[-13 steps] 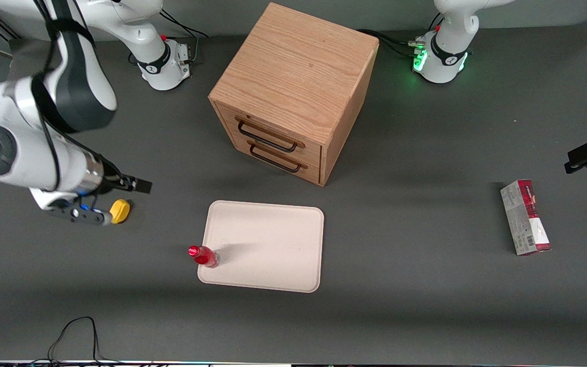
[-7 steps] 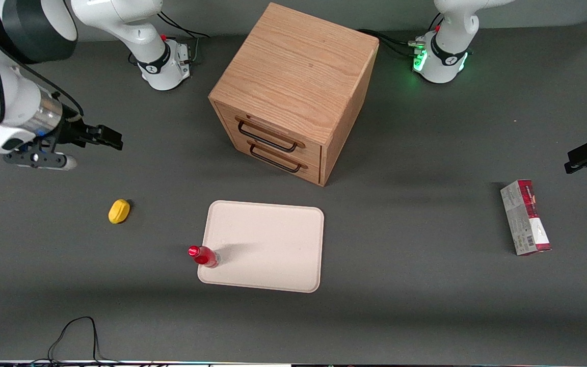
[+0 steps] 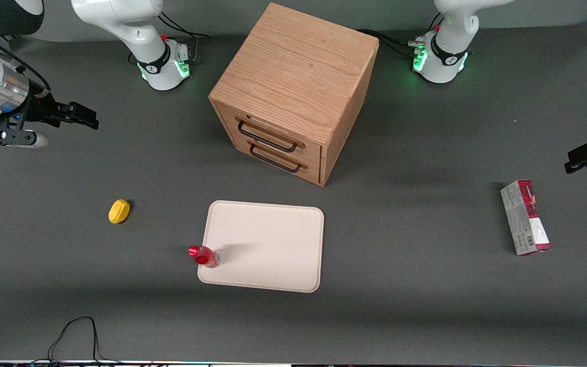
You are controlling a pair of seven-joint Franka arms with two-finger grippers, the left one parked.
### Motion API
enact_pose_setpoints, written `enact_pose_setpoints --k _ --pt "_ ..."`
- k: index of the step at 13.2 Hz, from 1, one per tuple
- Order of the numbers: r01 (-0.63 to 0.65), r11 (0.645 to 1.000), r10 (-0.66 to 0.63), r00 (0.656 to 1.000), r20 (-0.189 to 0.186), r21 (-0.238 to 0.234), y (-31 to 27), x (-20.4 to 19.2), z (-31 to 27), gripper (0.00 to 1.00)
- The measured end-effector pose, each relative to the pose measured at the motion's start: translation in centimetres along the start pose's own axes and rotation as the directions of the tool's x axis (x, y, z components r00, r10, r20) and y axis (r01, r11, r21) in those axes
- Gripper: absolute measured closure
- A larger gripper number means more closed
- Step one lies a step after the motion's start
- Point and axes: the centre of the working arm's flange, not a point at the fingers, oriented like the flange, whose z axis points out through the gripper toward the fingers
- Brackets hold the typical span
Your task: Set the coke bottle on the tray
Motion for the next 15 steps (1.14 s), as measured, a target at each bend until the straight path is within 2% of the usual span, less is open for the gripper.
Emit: enact_pose_setpoints --k 3,9,12,15 --pt "0.004 1.0 -0.004 1.0 0.006 0.009 -0.3 -0.5 -1.7 0.0" --pt "-0.012 1.0 0.012 1.0 0.0 0.02 0.3 1.0 -2.2 0.0" --pt "-0.024 0.999 0.024 1.0 -0.01 0.039 0.9 1.0 -3.1 0.0" --pt "-0.029 0.997 0.029 1.0 -0.003 0.065 2.5 1.1 -3.4 0.0"
